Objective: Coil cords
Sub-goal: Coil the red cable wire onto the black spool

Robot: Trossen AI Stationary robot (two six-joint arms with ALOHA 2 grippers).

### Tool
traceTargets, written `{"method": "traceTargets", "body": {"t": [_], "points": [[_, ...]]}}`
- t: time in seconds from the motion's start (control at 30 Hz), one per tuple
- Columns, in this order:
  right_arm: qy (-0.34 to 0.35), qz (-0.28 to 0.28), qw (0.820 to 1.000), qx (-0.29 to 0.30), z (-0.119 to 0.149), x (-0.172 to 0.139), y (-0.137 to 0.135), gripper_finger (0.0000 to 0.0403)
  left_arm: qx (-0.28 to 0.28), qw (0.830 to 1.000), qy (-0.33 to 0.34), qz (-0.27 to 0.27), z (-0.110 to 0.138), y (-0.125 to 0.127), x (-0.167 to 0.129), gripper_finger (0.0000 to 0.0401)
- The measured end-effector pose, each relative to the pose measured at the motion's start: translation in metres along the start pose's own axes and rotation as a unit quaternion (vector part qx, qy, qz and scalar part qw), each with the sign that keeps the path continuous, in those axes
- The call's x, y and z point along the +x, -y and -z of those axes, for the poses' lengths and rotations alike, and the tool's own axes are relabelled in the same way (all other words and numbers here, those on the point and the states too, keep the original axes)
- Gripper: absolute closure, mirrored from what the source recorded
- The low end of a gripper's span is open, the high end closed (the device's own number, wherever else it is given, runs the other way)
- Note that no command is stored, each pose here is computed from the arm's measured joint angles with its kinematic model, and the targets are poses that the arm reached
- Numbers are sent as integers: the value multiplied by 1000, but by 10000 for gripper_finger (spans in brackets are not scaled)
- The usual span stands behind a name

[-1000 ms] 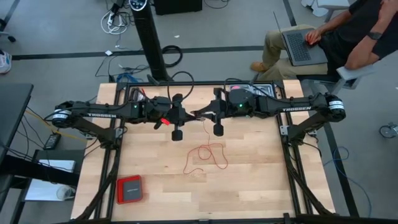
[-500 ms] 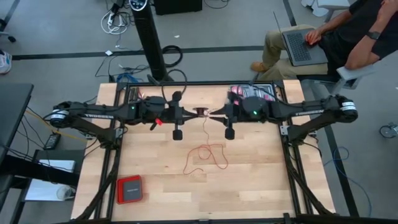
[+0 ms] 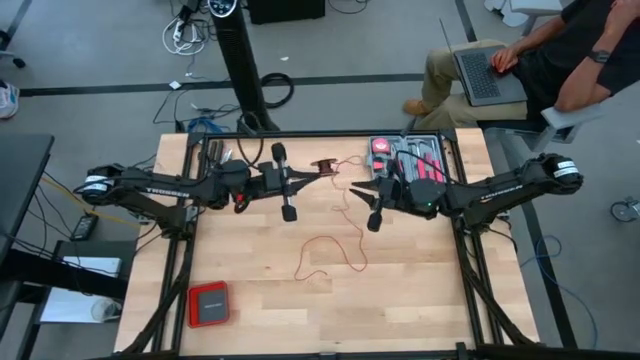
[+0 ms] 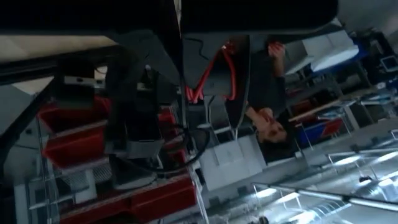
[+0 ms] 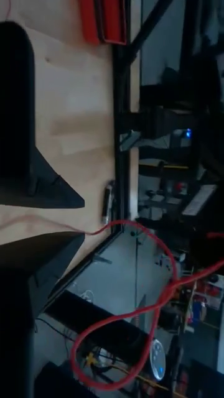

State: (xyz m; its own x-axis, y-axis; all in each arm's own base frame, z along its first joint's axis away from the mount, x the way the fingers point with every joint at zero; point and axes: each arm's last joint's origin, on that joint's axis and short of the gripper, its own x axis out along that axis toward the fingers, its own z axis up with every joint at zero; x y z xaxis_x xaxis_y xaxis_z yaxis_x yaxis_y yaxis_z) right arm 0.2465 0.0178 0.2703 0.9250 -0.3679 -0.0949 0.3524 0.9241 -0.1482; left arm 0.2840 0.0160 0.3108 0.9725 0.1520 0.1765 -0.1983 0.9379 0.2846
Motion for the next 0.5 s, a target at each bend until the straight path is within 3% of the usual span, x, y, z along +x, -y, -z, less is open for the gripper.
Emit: {"method": "traceTargets", "body": {"t": [0.27,0.5], "points": [[30,14,999,-23,0,21,-3,301,-4,1000,25,-12,3,6,-6,401],[31,0,999,-23,-5,41,-5,299,-5,999,29,-13,2,7,-6,401]]}}
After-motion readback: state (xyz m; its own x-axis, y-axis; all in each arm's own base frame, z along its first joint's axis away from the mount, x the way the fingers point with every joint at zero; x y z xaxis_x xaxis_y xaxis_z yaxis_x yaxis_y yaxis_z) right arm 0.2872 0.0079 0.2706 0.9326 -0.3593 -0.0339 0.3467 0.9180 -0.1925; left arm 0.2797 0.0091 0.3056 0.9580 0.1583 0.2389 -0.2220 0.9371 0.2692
